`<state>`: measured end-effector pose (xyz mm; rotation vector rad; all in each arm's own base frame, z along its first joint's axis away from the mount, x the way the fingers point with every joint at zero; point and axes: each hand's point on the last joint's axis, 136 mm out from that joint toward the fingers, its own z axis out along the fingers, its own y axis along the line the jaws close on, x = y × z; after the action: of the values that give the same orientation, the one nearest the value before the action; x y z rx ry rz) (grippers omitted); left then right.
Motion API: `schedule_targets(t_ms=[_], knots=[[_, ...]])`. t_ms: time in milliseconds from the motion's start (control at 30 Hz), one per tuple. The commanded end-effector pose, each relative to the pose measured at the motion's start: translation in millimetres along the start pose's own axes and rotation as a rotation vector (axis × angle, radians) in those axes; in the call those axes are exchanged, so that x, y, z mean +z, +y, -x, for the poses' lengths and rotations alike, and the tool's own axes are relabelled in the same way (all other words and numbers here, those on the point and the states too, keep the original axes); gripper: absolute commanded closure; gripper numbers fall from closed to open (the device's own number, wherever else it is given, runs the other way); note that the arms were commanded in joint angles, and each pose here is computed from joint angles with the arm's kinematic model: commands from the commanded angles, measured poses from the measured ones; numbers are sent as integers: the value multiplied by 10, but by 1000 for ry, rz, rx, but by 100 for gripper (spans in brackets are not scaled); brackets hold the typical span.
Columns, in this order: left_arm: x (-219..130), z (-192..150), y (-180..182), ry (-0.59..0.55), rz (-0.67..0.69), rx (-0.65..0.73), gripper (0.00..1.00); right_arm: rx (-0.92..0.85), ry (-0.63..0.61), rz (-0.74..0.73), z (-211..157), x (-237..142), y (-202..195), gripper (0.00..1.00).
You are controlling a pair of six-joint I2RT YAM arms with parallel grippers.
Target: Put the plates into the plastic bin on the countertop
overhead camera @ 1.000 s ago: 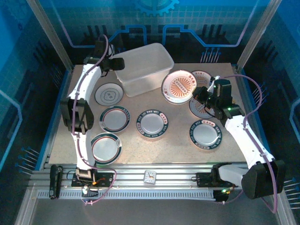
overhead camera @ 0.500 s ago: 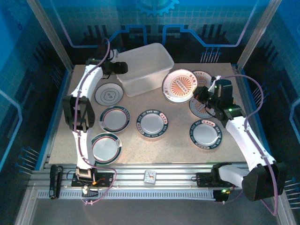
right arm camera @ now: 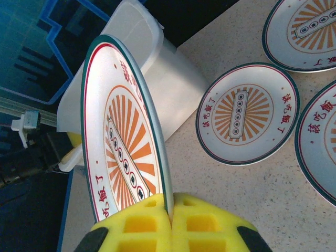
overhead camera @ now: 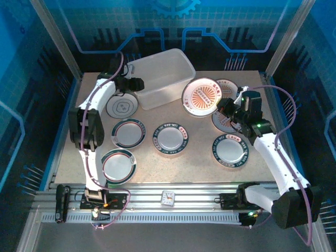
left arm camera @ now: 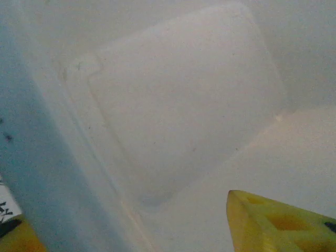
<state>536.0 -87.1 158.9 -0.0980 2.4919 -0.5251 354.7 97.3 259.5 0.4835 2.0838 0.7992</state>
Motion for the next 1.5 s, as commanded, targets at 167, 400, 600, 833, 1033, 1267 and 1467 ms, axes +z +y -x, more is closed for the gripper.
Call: schedule_targets(t_ms=[167, 400, 600, 833, 1033, 1267, 1467], knots=[[-410, -74, -388, -52, -82, -121, 42, -27, -49, 59, 49, -115, 99, 100], [-467, -332, -651, -32, -66, -214, 42, -27, -54, 82, 45, -152, 80, 100], [-466, -570, -894, -19, -68, -285, 43, -35, -53, 103, 75, -197, 99, 100], [-562, -800, -1290, -17, -107, -263, 38, -38, -48, 137, 96, -215, 158, 100], [-911, -590, -1340, -96, -45, -89, 27, -49, -38, 140, 120, -211, 199, 100], [-1175, -316, -1261, -165, 66, 131, 25, -79, -33, 121, 186, -202, 275, 100], [-1240, 159, -1017, -261, 130, 171, 25, -95, -24, 124, 268, -80, 457, 100]])
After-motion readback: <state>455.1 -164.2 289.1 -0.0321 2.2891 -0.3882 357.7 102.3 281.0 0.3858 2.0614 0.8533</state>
